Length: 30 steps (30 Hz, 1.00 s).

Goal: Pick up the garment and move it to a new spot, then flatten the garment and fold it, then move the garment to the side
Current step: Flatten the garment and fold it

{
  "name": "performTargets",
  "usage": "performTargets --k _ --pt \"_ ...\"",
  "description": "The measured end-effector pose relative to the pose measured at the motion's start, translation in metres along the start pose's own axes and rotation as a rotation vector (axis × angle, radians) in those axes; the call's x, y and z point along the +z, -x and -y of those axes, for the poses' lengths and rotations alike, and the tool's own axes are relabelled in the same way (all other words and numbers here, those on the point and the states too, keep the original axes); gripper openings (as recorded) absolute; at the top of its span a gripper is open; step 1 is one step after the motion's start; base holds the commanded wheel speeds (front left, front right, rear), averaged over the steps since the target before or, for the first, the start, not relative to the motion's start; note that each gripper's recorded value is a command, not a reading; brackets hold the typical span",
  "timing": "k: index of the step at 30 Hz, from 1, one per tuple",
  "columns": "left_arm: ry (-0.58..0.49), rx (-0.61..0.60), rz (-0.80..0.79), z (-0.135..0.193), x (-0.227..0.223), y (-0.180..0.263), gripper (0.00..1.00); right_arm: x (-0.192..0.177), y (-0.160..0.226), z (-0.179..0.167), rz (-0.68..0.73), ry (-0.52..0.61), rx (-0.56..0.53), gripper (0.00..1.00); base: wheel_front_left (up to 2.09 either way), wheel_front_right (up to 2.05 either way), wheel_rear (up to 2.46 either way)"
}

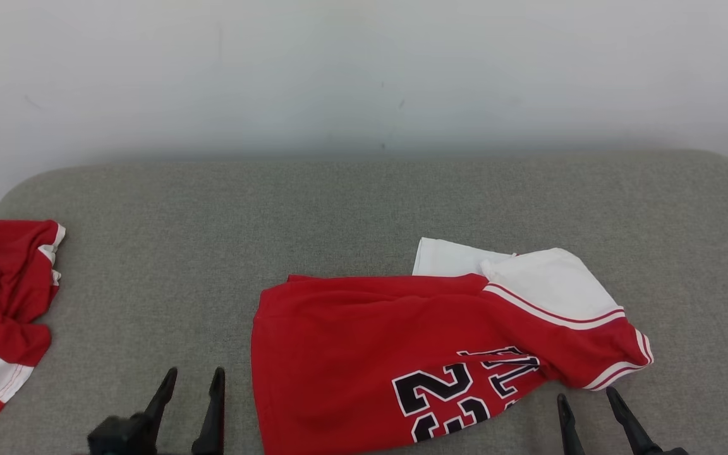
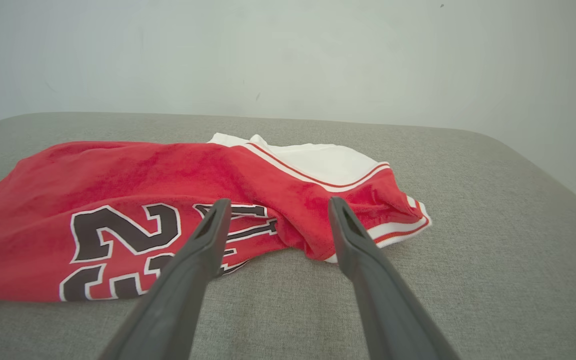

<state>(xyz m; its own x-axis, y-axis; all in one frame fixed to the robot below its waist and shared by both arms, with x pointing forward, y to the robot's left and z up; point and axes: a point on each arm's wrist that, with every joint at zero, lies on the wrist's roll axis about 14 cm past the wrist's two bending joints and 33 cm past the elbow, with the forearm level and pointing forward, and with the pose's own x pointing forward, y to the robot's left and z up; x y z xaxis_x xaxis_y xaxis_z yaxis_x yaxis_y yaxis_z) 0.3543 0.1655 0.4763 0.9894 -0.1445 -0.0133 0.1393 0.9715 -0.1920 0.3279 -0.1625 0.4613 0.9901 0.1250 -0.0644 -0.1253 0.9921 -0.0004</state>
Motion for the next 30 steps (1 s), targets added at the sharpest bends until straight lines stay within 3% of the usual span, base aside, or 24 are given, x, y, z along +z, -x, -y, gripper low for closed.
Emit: performTargets --k 7,12,30 --pt "-0.066 -0.142 -0.135 0.027 0.0 -0.064 1.0 -0.003 -0.01 -0.006 -0.014 -0.001 0.021 1.0 0.0 0.0 0.0" --pt "-0.125 -0.141 -0.299 0.02 -0.023 -0.088 1.0 -0.005 -0.011 0.001 -0.023 -0.003 0.0 1.0 0.0 0.0 0.0" --pt "-0.161 -0.049 -0.511 0.01 -0.081 -0.118 1.0 -0.018 0.003 0.027 -0.067 -0.011 -0.097 1.0 0.0 0.0 0.0"
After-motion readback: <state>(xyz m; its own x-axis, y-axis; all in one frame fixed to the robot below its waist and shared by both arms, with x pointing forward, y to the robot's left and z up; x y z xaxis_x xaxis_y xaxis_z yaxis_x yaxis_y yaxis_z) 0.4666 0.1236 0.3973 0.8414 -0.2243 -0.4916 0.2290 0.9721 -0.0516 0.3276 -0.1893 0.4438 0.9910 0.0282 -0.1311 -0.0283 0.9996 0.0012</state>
